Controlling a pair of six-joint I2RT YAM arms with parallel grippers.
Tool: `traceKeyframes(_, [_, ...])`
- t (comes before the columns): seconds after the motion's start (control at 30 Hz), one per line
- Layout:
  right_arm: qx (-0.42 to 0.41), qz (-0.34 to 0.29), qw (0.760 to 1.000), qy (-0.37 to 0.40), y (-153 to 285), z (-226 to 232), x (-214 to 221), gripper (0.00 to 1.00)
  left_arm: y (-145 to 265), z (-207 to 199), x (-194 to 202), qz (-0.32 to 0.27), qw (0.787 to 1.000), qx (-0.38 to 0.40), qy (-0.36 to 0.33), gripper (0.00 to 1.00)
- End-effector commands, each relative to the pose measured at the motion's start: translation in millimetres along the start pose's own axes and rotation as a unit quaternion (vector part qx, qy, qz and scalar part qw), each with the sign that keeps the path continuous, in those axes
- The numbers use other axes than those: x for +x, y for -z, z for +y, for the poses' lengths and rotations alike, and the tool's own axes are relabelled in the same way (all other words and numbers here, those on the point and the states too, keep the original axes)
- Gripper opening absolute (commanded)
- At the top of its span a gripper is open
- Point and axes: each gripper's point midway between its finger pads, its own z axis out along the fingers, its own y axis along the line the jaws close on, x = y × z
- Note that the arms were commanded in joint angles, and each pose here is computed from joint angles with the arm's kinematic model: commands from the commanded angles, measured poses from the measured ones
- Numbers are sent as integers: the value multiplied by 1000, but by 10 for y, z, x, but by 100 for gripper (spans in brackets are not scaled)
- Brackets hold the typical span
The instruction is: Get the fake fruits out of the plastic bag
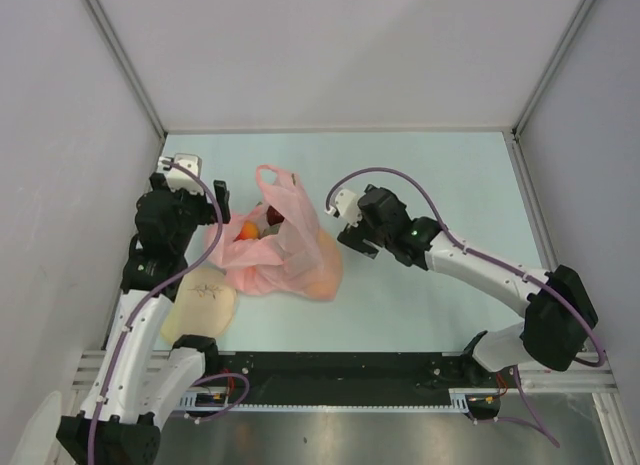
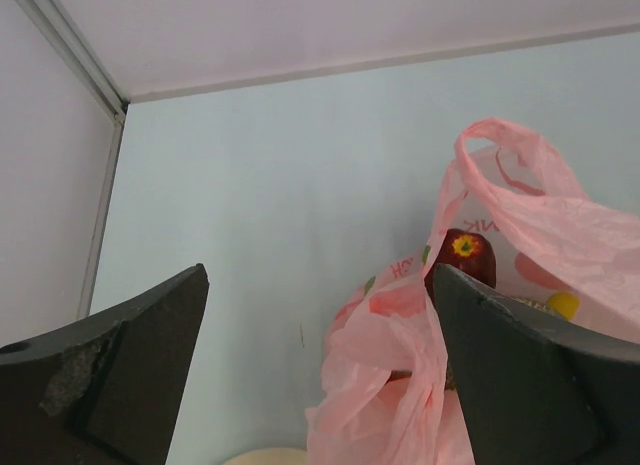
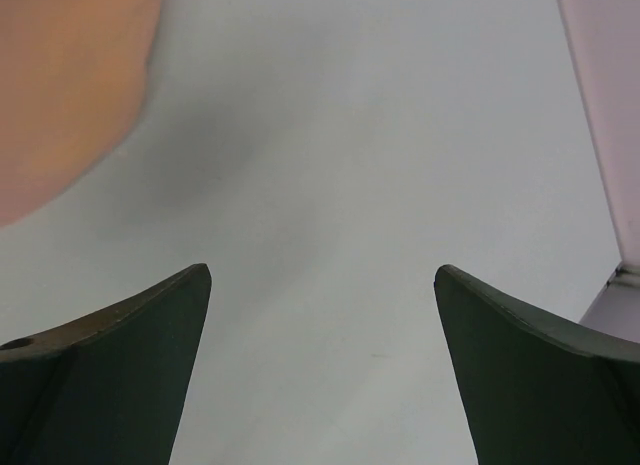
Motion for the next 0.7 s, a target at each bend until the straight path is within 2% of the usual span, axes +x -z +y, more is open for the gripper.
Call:
traceKeyframes(0.0, [6,-90,995,33,138,-192,-667,100,254,63,-227,-8,1000,0,-26,100])
traceKeyframes(0.03, [4,-101,995,22,177,-263,-751,100,309,26,-166,12,999,14,-34,100])
traceKeyframes(0.07, [8,-138,990,-8,299,-418,-1037,99,378,-9,-282,3,998,29,-47,100])
traceKeyframes(0.13, [-17,-145,984,-99,305,-554,-1159,93,472,-26,-246,23,997,38,-55,100])
traceKeyframes(0.17, [-18,-184,974,-130,495,-766,-1464,91,507,-11,-279,23,997,35,-57,100])
traceKeyframes(0.23, [-60,-203,961,-178,523,-777,-1665,85,578,2,-306,21,997,34,-60,100])
traceKeyframes(0.3, [-68,-242,950,-186,682,-887,-1964,84,653,-35,-314,25,996,48,-69,100])
traceKeyframes(0.4, [-111,-272,940,-175,731,-687,-2342,82,761,-127,-259,41,993,81,-72,100])
traceKeyframes(0.6, [-190,-281,926,-164,613,-72,-2668,79,892,-268,15,77,988,123,-57,100])
traceKeyframes(0.67, [-206,-278,926,-148,540,104,-2708,79,885,-257,116,87,988,115,-47,100])
